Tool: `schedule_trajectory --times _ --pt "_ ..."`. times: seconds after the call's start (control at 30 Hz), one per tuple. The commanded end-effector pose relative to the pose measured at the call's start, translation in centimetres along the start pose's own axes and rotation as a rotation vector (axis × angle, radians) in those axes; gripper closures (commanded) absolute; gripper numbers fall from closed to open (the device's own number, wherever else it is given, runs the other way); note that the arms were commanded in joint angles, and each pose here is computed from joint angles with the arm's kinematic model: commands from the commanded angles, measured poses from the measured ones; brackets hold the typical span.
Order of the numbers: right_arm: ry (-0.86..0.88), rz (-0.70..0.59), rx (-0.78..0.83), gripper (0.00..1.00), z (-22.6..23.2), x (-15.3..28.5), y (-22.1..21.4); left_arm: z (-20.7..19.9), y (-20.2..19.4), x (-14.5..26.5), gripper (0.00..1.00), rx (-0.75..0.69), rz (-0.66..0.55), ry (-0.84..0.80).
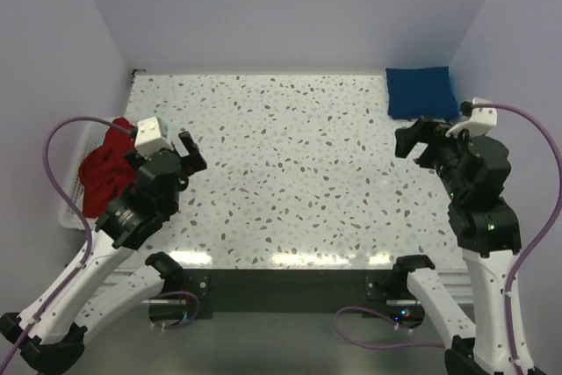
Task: Fold and stack the t-shirts
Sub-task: Reset both grippers
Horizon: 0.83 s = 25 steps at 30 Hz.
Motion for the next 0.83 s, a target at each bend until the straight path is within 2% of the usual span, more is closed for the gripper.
schedule_trajectory --times 0.0,0.1,0.5,0.8 --pt "-0.035 0.093 0.030 0.02 -1.1 -0.3 -4.0 1.6 -0.2 0.1 0.00 0.067 -0.040 0.075" --pt "-0.034 0.146 0.036 0.02 -1.2 -0.7 -6.5 1.9 -1.2 -0.1 0.00 0.095 -0.039 0.094" --pt "0.093 0.221 0.150 0.02 1.6 -1.1 -9.0 2.2 -2.6 -1.6 0.00 0.147 -0.054 0.189" --pt "0.139 0.195 0.278 0.02 2.6 -0.3 -9.7 2.4 -3.8 -2.3 0.00 0.151 -0.025 0.253"
Point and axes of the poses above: each gripper's point midway between its finger pads, its own x axis back along the fingers, its own z axis along the line the jaws close on, y = z × x, the point moved 3 cm from there along x, back along the fingers, and after that the axes turned 1 degree about -x, right-handed, at the moved point
